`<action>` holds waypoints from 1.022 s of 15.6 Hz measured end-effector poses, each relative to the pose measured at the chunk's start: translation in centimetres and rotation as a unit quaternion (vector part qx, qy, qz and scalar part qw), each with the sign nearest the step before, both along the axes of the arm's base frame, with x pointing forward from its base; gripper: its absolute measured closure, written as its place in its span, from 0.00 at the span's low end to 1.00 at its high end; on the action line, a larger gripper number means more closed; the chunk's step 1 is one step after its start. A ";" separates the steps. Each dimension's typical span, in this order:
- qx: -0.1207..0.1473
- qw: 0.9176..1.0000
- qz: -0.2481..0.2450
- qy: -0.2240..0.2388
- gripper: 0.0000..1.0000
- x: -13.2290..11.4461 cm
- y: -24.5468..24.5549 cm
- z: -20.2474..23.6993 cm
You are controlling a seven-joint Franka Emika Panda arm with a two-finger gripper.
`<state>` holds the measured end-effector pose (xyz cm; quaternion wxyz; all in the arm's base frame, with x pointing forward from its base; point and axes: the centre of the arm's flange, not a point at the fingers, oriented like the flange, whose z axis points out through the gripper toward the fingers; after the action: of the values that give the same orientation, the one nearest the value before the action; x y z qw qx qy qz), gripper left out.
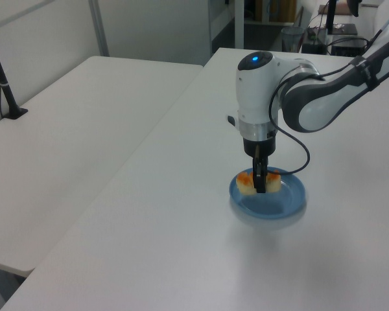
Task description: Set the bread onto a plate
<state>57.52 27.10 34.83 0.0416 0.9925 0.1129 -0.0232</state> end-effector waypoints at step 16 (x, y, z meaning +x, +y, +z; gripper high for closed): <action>0.013 0.998 -0.049 -0.031 0.00 1.6 -2.1 3.4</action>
<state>59.10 25.03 38.25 0.0306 0.9975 0.0634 0.0067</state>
